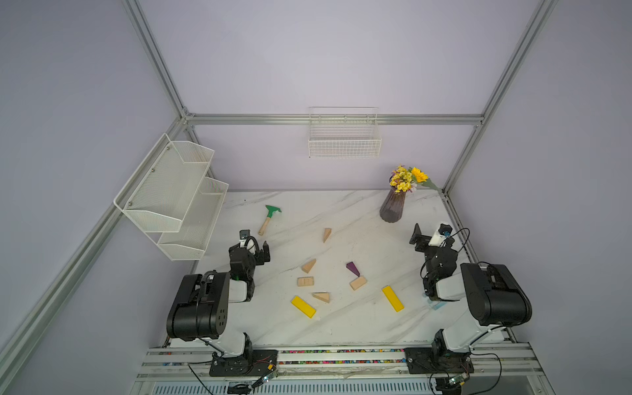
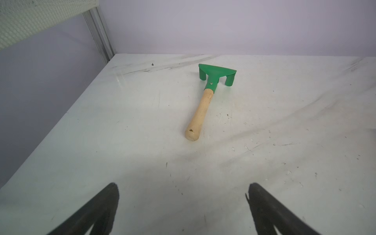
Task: Assemble a small pinwheel with building blocks
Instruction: Move the building block to the center of the board.
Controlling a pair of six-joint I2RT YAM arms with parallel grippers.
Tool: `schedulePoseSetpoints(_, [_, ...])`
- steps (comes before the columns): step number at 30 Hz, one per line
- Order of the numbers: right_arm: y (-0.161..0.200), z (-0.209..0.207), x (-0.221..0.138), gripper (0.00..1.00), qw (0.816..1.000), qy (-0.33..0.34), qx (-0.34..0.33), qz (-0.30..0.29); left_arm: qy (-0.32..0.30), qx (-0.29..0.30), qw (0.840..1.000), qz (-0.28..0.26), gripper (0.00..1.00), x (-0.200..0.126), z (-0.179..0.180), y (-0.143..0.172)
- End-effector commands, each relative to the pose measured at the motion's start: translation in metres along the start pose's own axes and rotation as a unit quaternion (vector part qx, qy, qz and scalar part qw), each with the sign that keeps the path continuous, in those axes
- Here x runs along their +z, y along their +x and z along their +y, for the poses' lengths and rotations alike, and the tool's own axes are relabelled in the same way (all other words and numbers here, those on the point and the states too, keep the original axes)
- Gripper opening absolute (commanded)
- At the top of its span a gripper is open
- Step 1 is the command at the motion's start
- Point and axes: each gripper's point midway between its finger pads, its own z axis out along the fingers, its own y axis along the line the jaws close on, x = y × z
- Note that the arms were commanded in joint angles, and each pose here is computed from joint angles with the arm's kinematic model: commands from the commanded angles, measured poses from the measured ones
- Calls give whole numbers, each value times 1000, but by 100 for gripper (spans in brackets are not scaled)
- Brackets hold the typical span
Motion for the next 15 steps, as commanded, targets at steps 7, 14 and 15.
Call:
schedulePoseSetpoints(7, [-9, 3, 1, 98, 1000, -7, 1, -17, 4, 3, 999, -39, 100, 0, -2, -23])
schedulePoseSetpoints(14, [-9, 3, 1, 97, 1000, -8, 1, -17, 4, 3, 999, -39, 100, 0, -2, -23])
schedulePoseSetpoints(15, [-9, 3, 1, 97, 1000, -8, 0, -17, 4, 3, 999, -38, 100, 1, -3, -22])
